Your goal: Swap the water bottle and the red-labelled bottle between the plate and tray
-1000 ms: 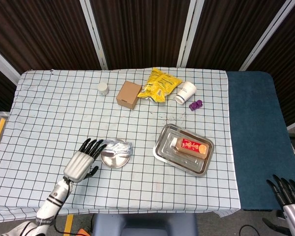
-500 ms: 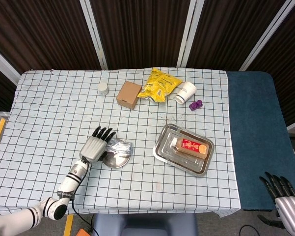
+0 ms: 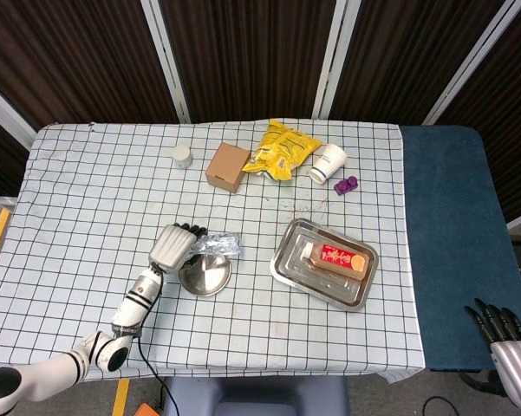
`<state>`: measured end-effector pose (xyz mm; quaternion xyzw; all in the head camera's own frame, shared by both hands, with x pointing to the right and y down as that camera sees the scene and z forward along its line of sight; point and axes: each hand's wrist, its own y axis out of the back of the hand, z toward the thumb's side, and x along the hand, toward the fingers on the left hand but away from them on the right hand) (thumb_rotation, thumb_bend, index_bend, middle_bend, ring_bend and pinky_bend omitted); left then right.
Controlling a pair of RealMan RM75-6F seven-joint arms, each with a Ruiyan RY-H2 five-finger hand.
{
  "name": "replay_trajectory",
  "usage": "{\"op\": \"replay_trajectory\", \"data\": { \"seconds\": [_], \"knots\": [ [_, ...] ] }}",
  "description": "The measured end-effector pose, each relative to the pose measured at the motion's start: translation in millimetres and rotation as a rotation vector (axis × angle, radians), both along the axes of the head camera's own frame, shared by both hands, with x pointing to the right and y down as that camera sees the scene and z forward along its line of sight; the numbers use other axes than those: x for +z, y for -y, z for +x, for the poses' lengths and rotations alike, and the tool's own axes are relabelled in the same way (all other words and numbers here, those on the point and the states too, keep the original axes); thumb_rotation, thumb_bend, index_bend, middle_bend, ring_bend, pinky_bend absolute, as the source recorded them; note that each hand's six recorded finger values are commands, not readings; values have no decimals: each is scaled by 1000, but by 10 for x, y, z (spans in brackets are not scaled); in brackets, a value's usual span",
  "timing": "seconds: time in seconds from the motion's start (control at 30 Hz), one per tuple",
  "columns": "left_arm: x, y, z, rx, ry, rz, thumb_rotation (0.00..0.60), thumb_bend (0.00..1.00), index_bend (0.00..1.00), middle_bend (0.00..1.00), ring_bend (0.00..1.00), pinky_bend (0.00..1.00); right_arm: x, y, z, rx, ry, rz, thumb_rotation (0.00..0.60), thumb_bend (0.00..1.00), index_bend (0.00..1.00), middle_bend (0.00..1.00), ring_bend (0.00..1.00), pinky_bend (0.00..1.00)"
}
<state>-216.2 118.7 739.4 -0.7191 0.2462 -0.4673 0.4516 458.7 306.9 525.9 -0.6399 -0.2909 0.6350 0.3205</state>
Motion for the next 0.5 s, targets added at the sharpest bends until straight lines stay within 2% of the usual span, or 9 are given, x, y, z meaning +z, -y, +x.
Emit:
{"op": "replay_trajectory", "data": {
  "seconds": [0.2,0.27,0.33,0.5],
  "knots": [
    [58,335,23,-3,-44,44,600,516,812,918,671,682,53,-13,30,13,-25,-12,600,206,0,0,0,0],
    [103,449,25,-15,-49,49,600,490,794,883,642,666,76,-12,35,16,-38,-14,600,206,0,0,0,0],
    [162,571,31,-30,-50,49,600,467,733,815,584,630,117,-8,33,18,-52,-19,600,206,0,0,0,0],
    [328,716,100,-59,-43,12,600,430,314,510,332,440,230,10,47,31,-73,-47,600,206,0,0,0,0]
  ]
}}
